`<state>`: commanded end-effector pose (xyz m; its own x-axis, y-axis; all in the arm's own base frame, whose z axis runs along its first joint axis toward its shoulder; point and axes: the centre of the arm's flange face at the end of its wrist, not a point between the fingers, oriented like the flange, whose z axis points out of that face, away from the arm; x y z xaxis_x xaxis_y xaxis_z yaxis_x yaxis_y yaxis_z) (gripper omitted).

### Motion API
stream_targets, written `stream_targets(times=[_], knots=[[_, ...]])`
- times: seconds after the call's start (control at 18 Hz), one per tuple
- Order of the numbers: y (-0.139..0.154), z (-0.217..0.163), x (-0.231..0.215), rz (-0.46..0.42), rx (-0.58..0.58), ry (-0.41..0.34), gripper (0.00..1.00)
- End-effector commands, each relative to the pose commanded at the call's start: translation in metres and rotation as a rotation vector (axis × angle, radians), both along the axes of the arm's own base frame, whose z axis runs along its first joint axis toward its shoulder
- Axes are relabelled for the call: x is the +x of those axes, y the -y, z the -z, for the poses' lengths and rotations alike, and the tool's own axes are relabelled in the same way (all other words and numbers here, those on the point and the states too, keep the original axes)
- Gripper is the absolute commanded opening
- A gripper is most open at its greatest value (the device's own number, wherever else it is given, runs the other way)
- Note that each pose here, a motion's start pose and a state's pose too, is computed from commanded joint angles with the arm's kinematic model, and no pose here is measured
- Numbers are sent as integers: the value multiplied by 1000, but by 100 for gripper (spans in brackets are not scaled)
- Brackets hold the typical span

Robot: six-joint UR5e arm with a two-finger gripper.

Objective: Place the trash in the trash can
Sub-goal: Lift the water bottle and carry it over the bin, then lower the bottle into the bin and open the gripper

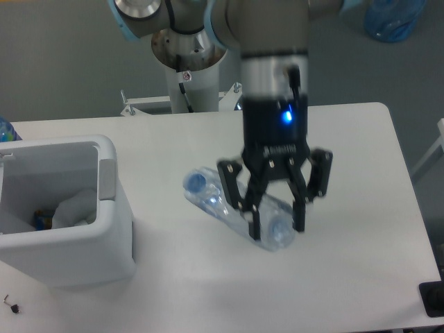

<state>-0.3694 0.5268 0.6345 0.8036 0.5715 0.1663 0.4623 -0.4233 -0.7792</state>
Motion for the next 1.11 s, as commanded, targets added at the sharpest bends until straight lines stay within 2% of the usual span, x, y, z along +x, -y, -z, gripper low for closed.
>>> stream_targets(times=[0.22,0.56,0.78,1.11], knots=[[-10,-18,41,58,20,-24,55],[-41,-18,106,171,19,-24,55],[-62,-8,142,244,5,-18,55],[-93,20,167,366,-54,-65,55]])
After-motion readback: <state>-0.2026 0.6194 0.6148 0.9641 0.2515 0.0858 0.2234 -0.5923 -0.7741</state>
